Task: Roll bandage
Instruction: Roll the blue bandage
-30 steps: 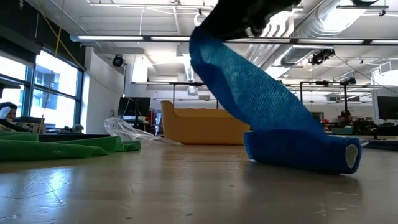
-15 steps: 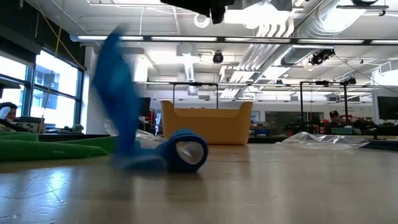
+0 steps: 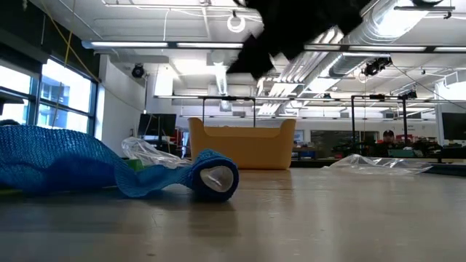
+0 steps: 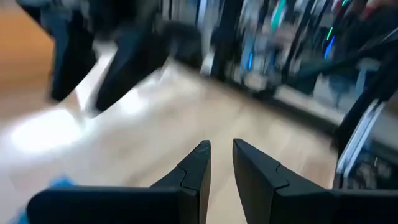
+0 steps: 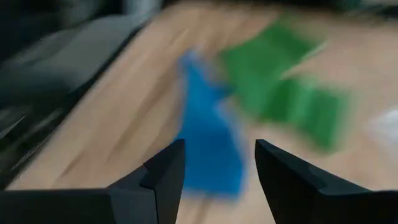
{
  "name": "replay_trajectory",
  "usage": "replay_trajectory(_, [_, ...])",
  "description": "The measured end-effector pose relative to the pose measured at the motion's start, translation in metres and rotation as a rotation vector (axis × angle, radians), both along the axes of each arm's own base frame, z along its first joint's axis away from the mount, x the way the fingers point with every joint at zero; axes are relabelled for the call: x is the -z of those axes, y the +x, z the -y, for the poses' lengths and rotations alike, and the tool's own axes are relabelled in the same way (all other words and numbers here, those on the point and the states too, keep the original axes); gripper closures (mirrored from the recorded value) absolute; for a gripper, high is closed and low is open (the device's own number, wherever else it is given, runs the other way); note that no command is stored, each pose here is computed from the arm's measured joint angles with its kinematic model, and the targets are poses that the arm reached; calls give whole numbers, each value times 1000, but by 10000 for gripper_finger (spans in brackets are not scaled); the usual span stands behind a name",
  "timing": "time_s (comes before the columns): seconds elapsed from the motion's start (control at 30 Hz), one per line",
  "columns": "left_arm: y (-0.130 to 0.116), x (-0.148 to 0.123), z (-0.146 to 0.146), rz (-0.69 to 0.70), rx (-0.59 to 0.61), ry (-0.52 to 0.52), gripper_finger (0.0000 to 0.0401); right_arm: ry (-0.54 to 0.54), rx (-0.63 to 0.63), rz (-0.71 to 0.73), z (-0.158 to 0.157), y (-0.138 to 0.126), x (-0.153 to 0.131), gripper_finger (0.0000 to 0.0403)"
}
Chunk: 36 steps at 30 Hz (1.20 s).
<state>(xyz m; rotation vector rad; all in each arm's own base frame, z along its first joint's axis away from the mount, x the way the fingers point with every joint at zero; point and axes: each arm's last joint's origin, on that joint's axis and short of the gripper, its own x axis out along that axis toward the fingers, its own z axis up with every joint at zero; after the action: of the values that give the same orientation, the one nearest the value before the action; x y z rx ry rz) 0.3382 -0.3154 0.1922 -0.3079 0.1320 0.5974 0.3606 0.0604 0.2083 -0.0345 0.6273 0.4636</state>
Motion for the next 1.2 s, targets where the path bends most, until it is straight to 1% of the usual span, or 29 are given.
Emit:
replay_trajectory(0.03, [5, 5, -9, -53, 10, -62, 339, 40, -62, -35, 6, -4, 7, 217])
replay_trajectory(0.07, [8, 10, -19, -117, 9, -124, 339, 74, -90, -55, 12, -7, 14, 217])
replay_trajectory(0.13, [12, 21, -39, -252, -35, -240, 339, 85, -59, -49, 19, -10, 22, 217])
replay_trajectory(0.2, [13, 28, -57, -355, -110, -300, 339, 58, -5, -34, 22, -13, 32, 217])
replay_trajectory(0.27, [12, 31, -72, -447, -168, -299, 339, 64, 2, 1, 23, -13, 41, 217])
replay_trajectory(0.33, [14, 33, -83, -519, -200, -300, 339, 96, 11, 37, 22, -8, 44, 217])
replay_trajectory(0.43, [15, 34, -92, -586, -221, -304, 339, 121, 16, 26, 21, 1, 56, 217])
replay_trajectory(0.5, [15, 34, -94, -602, -221, -300, 339, 129, 8, 0, 20, 8, 66, 217])
replay_trajectory(0.6, [14, 35, -94, -619, -215, -273, 339, 162, -44, -18, 19, 20, 77, 217])
replay_trajectory(0.73, [12, 44, -99, -658, -221, -233, 339, 181, -65, -69, 21, 28, 97, 217])
replay_trajectory(0.83, [7, 55, -103, -673, -235, -217, 339, 186, -57, -65, 25, 32, 99, 217])
replay_trajectory(0.93, [4, 62, -103, -655, -230, -207, 339, 186, -45, -77, 29, 32, 101, 217])
replay_trajectory(1.1, [-1, 71, -106, -656, -245, -196, 339, 185, -22, -59, 38, 33, 100, 217])
replay_trajectory(1.2, [-1, 74, -106, -663, -233, -187, 339, 194, -20, -42, 44, 34, 99, 217])
